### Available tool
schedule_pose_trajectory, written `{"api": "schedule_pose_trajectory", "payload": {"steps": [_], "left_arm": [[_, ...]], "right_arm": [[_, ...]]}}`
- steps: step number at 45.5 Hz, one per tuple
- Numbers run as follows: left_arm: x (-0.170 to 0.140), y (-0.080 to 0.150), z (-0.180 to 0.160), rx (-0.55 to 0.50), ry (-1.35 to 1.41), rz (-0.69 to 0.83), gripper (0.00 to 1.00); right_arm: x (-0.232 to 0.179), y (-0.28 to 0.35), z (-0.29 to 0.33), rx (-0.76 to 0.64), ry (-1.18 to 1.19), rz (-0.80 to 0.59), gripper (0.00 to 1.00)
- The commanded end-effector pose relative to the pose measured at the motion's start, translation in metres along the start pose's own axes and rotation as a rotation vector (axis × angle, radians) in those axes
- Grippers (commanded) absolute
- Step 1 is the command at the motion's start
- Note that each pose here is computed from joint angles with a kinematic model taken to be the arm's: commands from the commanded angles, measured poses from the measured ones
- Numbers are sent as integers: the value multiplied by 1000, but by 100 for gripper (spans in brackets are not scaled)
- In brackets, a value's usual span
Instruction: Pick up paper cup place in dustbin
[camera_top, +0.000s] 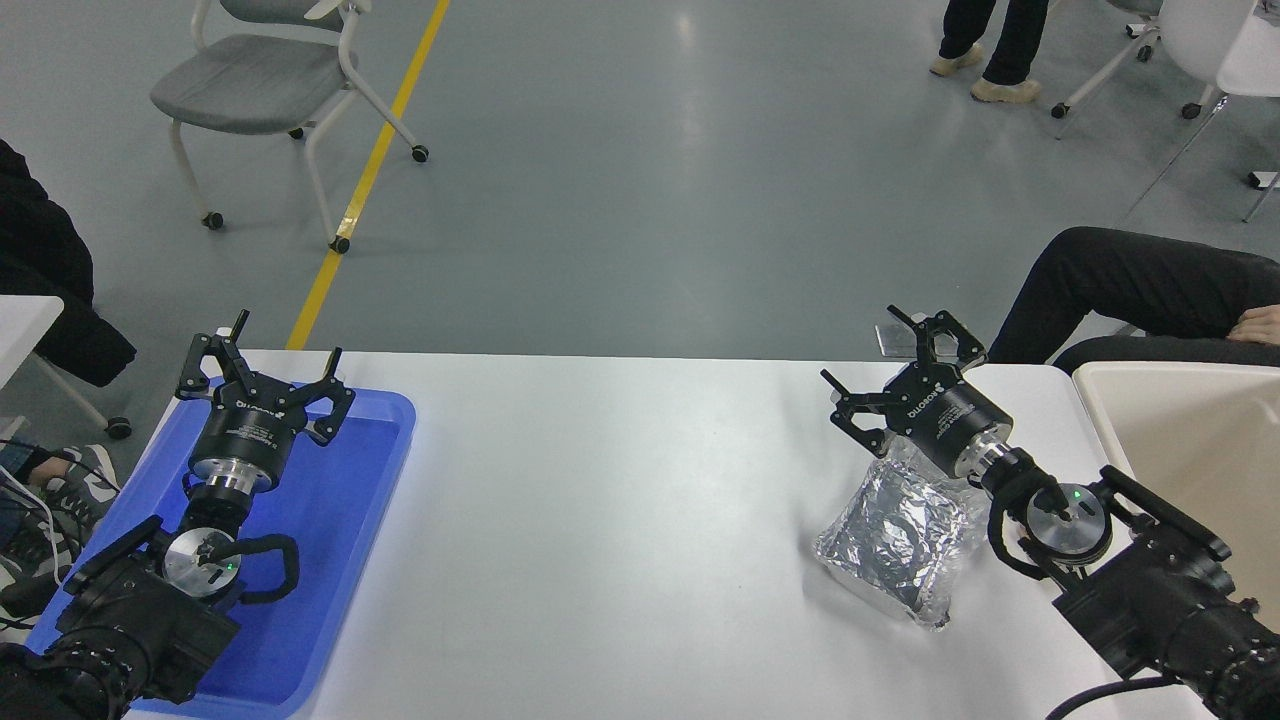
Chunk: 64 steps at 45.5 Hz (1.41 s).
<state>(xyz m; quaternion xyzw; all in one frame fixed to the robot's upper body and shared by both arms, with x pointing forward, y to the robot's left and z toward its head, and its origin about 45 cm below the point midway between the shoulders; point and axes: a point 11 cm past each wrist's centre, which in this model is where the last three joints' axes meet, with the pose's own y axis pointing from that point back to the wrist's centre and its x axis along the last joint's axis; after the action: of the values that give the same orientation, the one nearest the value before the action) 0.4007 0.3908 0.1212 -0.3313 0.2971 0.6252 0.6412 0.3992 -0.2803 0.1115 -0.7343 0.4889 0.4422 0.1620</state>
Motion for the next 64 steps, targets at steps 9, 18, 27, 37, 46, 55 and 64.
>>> {"api": "schedule_pose_trajectory", "payload": {"steps": [9,18,27,37,46,55,64], "left_arm": [[-1,-1,0,0,1,-3,100],[0,0,0,0,1,-1,100],[0,0,0,0,1,-1,100],[0,0,0,0,1,-1,100],[0,0,0,0,1,-1,100],[0,0,0,0,1,-1,100],[0,0,0,1,-1,0,100]], "right_arm": [[0,-1,0,0,0,0,100],[-1,0,0,-4,3,-3,100],[-5,-3,-1,-8,11,-13,100],[-26,-18,-12,-62,146,-54,100],[-49,-29,-55,-149,454,-52,100],[-77,-33,-101,-236,724,-36,100],[-97,-32,-115,-307,864,-53,100]]}}
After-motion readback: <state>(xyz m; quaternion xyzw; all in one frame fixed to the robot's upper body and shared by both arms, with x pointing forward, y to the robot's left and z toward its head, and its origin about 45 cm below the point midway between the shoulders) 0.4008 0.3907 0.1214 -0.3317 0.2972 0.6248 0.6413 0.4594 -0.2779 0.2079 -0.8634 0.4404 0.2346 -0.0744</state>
